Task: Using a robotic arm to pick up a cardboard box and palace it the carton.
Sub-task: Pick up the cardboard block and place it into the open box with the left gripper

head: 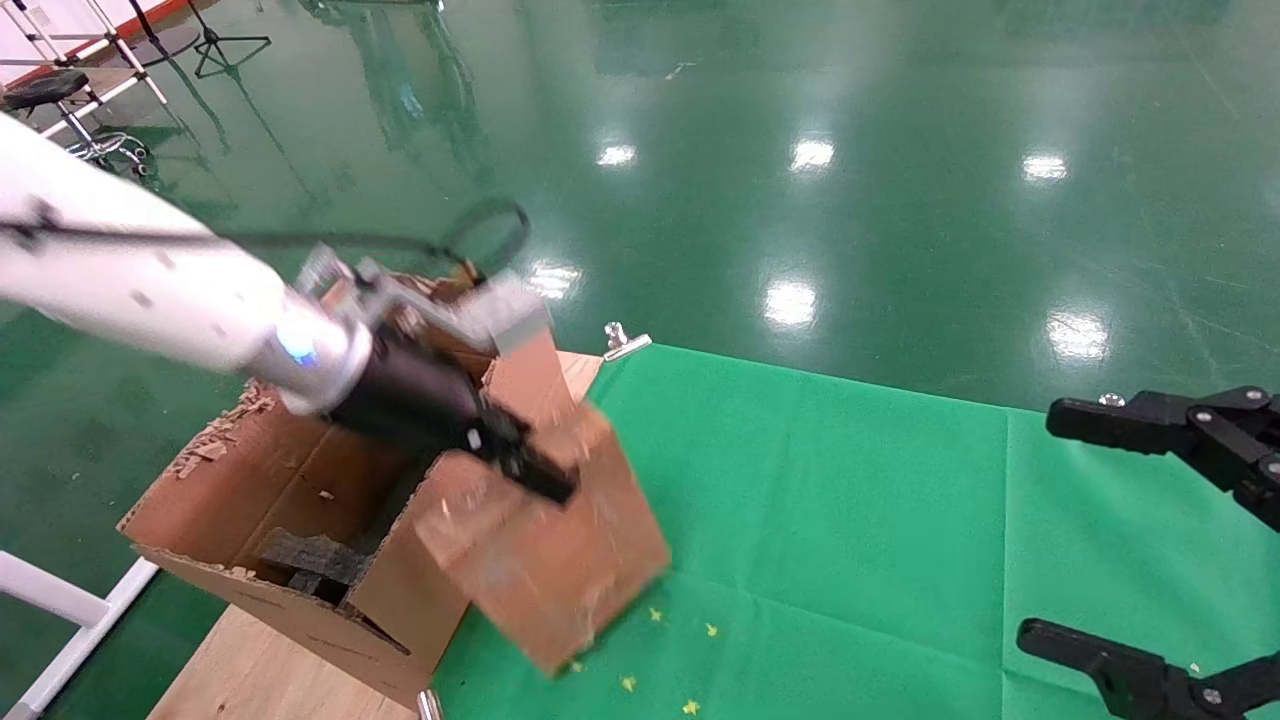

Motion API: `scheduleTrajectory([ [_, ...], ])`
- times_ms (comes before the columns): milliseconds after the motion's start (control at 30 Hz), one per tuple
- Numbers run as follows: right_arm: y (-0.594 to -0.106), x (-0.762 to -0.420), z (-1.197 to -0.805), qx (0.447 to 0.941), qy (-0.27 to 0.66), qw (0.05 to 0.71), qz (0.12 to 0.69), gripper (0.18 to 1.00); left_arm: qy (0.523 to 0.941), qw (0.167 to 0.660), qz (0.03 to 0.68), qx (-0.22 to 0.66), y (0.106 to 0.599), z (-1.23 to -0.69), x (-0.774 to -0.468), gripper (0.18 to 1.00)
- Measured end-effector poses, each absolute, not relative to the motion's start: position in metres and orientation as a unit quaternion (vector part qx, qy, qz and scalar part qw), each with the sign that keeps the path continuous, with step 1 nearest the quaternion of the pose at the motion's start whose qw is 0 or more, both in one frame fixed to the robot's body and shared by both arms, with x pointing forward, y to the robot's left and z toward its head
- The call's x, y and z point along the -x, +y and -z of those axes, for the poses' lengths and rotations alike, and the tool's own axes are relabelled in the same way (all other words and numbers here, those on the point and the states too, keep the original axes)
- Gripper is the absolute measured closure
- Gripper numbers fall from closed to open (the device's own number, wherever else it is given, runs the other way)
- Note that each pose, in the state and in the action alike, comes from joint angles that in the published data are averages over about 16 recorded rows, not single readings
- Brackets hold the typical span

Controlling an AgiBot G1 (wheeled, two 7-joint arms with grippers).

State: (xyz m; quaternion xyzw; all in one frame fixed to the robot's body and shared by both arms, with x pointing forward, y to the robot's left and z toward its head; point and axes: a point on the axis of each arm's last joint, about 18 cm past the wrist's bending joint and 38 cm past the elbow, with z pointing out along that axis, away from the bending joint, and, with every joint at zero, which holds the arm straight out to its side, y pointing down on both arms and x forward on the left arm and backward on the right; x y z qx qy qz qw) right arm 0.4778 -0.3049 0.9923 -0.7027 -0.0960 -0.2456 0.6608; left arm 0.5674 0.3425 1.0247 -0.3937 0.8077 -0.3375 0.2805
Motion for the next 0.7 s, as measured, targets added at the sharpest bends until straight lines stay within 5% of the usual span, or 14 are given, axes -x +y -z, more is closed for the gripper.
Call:
scheduleTrajectory([
  [433,-0.305,-0.478,-0.992,0.703,-0.096,0.661,0.246,0.19,0.718,0.449,0.375,0.377,0.434,-1.152,-0.541,0.809],
  [700,-0.305,-0.478,-0.992,0.703,-0.096,0.661,0.246,0.178,0.691,0.461,0.348,0.434,0.509,-1.147,-0.529,0.811],
])
